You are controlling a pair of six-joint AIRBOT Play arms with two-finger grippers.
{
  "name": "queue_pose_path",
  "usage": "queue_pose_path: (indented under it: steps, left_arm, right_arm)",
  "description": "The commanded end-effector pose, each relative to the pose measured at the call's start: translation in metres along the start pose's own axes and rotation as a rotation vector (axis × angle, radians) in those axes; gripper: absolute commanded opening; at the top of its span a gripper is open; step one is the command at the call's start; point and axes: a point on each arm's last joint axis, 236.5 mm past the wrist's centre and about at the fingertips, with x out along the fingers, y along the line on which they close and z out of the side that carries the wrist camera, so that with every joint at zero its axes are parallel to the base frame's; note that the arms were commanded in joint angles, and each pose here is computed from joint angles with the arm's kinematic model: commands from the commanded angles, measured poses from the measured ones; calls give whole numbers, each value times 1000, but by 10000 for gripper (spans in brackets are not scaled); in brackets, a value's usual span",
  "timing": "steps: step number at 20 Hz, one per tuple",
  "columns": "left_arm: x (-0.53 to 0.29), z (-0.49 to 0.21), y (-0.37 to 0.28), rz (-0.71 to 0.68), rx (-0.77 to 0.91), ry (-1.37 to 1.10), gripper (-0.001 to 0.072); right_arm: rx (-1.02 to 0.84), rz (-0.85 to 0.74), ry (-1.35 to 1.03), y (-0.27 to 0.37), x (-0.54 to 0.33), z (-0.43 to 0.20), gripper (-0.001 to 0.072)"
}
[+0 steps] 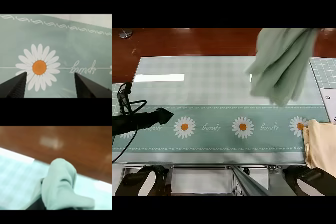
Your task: Fold the shirts.
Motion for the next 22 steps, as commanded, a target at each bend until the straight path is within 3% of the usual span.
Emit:
queue_pose_path:
  steps: [1, 6, 8, 9, 10, 11, 14, 16, 18, 20, 22]
  left_arm:
    - [2, -2, 1, -2, -2, 10, 701]
    - [3, -3, 1, -2, -4, 15, 701]
    - [4, -3, 1, -1, -5, 15, 701]
    - [4, -3, 1, -1, -5, 15, 701]
    - [4, -3, 1, -2, -6, 17, 701]
    - [4, -3, 1, -4, -8, 19, 702]
    - [4, -9, 0, -9, -10, 46, 701]
    - [5, -28, -1, -16, -15, 132, 701]
    - [12, -59, 1, -29, -48, 264, 702]
    - [29, -93, 7, -49, -92, 375, 701]
    - [50, -112, -8, -156, -174, 408, 701]
  right_arm:
    - [54, 250, 200, 100, 77, -87, 20]
    - [194, 408, 483, 229, 201, -234, 20]
    - [317, 462, 557, 264, 226, -264, 29]
    - [366, 496, 593, 275, 232, -268, 244]
    - [362, 542, 606, 276, 235, -261, 580]
    - [341, 561, 611, 263, 234, -246, 624]
    - [329, 474, 620, 150, 215, -187, 624]
    - [338, 244, 633, 22, 178, -176, 624]
    - [425, -27, 684, -87, 129, -212, 623]
    - [603, -137, 694, -130, 90, -272, 623]
    - [814, -113, 619, -119, 79, -321, 615]
